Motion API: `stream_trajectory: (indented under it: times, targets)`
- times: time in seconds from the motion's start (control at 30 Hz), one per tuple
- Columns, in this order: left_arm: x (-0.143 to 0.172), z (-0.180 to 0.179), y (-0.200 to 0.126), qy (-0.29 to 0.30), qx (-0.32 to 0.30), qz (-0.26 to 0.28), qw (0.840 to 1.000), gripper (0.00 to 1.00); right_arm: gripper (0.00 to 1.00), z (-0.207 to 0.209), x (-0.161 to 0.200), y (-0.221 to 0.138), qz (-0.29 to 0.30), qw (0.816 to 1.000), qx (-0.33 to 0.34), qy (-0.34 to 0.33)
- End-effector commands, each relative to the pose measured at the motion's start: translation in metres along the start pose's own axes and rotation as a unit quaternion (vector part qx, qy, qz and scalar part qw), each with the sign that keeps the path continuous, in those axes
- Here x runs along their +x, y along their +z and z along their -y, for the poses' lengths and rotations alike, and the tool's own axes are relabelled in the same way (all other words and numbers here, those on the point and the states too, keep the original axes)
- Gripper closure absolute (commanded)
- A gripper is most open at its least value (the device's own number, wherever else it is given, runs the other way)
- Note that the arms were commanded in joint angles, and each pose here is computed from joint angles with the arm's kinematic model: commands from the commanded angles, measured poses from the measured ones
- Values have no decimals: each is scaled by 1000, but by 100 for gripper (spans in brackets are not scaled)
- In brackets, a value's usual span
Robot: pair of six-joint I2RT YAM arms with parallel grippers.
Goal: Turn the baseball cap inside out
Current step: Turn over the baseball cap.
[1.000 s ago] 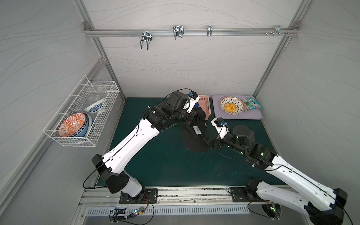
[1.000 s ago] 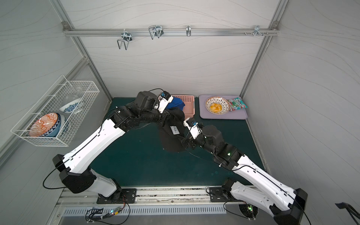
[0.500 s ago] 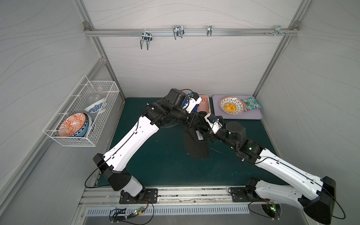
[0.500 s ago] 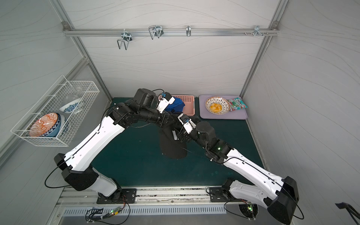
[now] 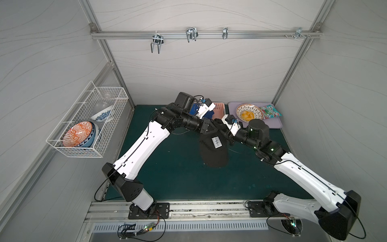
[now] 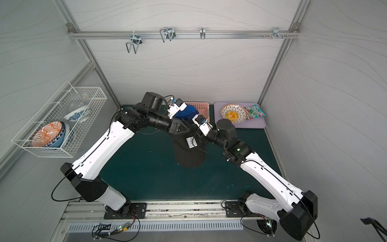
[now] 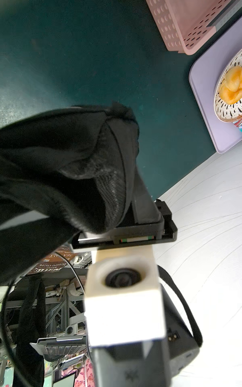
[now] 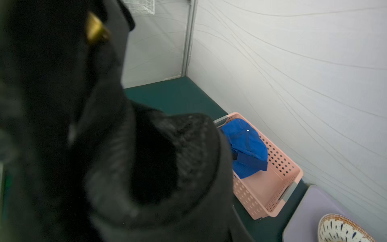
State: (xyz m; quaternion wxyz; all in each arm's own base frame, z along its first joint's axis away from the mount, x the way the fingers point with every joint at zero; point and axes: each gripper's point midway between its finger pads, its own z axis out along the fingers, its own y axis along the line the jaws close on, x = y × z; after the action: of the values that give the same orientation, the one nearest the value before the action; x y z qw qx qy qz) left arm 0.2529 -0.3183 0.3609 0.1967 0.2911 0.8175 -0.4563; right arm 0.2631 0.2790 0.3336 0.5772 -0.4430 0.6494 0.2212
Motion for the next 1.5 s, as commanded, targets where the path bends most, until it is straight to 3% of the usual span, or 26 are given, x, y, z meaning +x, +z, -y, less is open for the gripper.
stream_trajectory:
  times: [0.0,0.03,0.07,0.13,0.17,0.2,0.23,0.43,0.57,0.73,0.93,1.17,1.3,1.47]
  targets:
    - [-20,-11,-10,31,-43,44,998,100,100,-27,-9,-10,7,996,-87,34]
    - [-23,-20,-12,37,-65,59,995,100,100,-27,-9,-13,5,995,-89,51]
    - [-23,-33,-12,36,-93,71,992,86,100,-24,-6,-15,-3,993,-88,72]
    - [-27,-44,-23,49,-132,108,984,44,100,-17,0,-18,-33,988,-85,127]
    - [-29,-47,-30,55,-148,130,979,12,100,-11,2,-21,-44,983,-80,162]
    - [-26,-53,-35,52,-164,141,975,1,100,-6,7,-23,-58,976,-75,194]
    - [-21,-58,-39,47,-172,148,973,0,100,-1,10,-26,-67,970,-72,221]
    - [33,-74,-58,-46,-168,168,970,0,100,23,24,-35,-84,910,-44,404]
    - [59,-77,-57,-132,-114,186,967,0,100,35,18,-41,-56,891,-18,449]
    - [59,-66,-47,-190,-24,215,958,0,100,50,-2,-47,-27,864,11,503]
    - [48,-44,-46,-199,75,246,946,0,100,62,-16,-48,-2,857,33,514]
    - [39,-22,-41,-171,120,242,948,4,100,66,-12,-41,-6,848,44,528]
    - [36,-8,-23,-155,140,225,952,21,100,65,-13,-35,-3,840,45,541]
    - [34,-11,-19,-137,116,239,954,73,100,58,-8,-34,-21,819,13,573]
